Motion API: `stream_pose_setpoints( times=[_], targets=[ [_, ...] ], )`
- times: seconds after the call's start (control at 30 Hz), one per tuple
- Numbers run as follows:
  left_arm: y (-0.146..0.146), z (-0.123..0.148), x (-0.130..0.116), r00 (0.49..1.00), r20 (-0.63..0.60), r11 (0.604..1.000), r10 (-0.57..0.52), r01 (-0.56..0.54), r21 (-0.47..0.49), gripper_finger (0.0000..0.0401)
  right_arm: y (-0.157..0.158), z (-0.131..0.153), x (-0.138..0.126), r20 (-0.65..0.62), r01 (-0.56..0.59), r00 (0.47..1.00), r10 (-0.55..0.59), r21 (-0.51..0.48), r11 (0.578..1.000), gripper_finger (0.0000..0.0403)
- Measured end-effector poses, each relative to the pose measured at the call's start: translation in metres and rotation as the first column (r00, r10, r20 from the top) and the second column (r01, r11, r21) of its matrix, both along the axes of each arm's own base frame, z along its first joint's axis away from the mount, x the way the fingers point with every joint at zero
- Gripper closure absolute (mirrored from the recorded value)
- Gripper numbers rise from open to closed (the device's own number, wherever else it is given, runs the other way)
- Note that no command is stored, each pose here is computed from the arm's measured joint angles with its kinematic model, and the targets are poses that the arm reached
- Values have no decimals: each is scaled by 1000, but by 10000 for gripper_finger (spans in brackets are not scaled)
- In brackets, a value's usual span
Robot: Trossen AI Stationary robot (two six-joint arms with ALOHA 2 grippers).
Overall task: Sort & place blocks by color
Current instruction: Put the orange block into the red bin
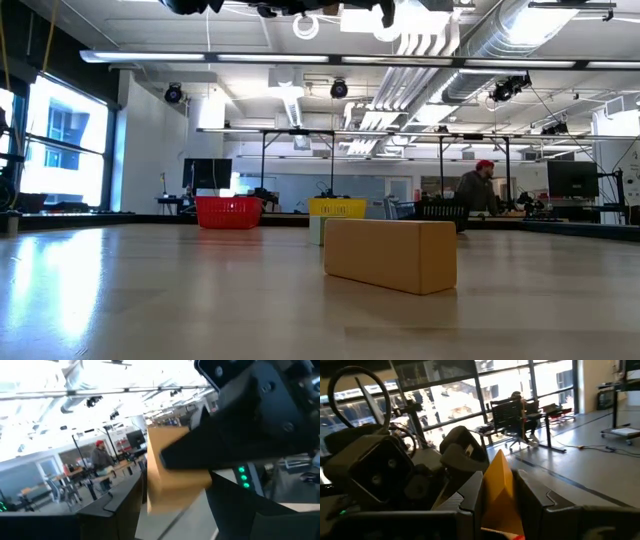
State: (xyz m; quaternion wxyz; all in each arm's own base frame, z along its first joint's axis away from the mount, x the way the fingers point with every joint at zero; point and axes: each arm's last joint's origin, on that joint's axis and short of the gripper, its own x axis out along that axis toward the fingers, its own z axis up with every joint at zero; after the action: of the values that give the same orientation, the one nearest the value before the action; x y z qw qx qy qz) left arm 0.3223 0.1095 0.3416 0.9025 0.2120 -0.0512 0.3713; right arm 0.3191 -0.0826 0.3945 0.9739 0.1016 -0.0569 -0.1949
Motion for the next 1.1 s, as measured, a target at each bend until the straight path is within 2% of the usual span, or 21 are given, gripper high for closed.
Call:
stream_pose_setpoints(
  times=[0.17,0.43,0.83,0.97,1.1],
  targets=[
    [0,1,-1,999,-20,998,42,-41,38,204,-2,-6,7,6,-4,1000,4,8,1000,334],
    [5,-3,0,995,-51,996,82,-80,36,204,-1,-2,7,42,-12,999,12,6,1000,334],
    [4,-1,0,998,-31,997,58,-57,49,204,-1,-3,7,27,-13,1000,12,1,1000,334],
    [4,-1,0,998,-33,997,57,-56,49,223,-1,-4,7,21,-16,1000,16,2,1000,334],
    [4,-1,0,997,-51,996,65,-62,67,260,-1,-4,7,15,-17,1000,17,5,1000,334]
  ],
)
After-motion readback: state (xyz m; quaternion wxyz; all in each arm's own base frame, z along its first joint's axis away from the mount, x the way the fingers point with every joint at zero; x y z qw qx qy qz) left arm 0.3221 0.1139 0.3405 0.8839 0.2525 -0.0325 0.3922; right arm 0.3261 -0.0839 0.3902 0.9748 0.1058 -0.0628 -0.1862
